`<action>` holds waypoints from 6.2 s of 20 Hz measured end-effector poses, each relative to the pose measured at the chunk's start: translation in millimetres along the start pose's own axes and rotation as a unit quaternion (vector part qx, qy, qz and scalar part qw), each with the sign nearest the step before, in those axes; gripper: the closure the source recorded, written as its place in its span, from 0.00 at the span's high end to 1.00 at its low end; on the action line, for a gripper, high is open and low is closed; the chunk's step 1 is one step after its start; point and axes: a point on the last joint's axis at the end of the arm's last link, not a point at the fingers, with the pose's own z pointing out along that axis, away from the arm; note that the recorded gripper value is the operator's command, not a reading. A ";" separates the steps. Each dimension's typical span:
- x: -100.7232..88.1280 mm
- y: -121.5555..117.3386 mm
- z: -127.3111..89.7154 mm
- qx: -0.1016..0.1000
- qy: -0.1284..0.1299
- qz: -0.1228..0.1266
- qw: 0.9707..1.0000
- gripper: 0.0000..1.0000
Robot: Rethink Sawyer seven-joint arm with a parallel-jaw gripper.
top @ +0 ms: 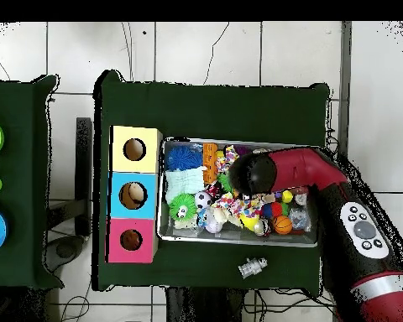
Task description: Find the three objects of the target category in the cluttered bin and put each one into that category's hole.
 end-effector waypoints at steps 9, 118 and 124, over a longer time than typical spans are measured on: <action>-7.3 5.7 22.3 -0.015 0.015 -0.025 0.999 1.00; -16.2 84.7 46.7 0.019 -0.010 0.109 0.994 0.00; -7.6 83.3 23.7 0.012 0.031 0.096 0.995 0.00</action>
